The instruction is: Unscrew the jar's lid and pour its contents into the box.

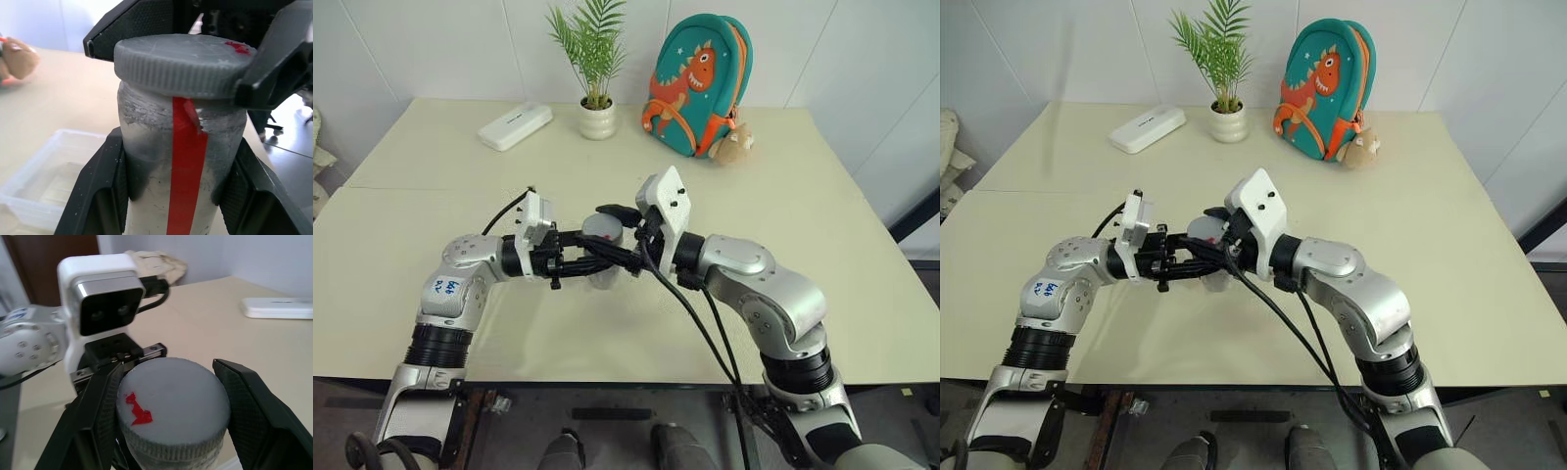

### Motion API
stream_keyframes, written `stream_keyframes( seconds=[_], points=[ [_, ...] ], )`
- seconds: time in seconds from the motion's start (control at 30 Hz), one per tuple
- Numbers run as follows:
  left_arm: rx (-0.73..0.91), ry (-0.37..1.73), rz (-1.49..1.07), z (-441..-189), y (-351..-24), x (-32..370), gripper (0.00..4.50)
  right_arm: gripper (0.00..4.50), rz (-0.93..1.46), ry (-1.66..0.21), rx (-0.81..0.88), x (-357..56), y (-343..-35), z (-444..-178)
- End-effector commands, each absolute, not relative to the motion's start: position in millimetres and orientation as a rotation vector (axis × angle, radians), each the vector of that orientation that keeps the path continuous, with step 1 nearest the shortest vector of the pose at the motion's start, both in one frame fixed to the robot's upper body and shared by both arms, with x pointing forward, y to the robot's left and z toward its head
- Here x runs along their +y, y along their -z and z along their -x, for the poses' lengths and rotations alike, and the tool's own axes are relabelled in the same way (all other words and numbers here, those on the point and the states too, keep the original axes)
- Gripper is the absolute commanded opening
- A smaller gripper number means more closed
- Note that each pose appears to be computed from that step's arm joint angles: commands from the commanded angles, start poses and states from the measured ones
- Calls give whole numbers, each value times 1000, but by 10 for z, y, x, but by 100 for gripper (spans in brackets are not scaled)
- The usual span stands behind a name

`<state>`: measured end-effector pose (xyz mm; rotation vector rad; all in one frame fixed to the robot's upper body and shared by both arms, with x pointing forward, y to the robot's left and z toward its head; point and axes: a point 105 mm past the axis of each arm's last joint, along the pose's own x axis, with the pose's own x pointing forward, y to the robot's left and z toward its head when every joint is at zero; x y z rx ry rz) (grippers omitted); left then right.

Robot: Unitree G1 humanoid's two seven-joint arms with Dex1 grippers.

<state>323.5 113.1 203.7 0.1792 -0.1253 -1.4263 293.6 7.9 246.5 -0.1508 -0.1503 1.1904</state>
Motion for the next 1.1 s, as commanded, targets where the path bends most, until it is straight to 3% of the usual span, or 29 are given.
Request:
stream_keyframes(
  seconds=[0.03,0.23,0.6,0.8,1.1],
  points=[
    [-132,1368,-206,-3348,-2117,1265,194,257,177,-1422,-237,220,-2604,-2629],
    [-134,1416,-236,-3369,-2106,1241,194,257,211,-1523,-225,202,-2594,-2627],
    [-170,1445,-267,-3354,-2167,1197,194,257,194,-1531,-231,168,-2626,-2700],
    [-191,1472,-281,-3292,-2200,1176,194,449,180,-1483,-250,161,-2686,-2788],
    [-206,1490,-281,-3205,-2208,1225,194,449,200,-1442,-261,139,-2729,-2878]
  ],
)
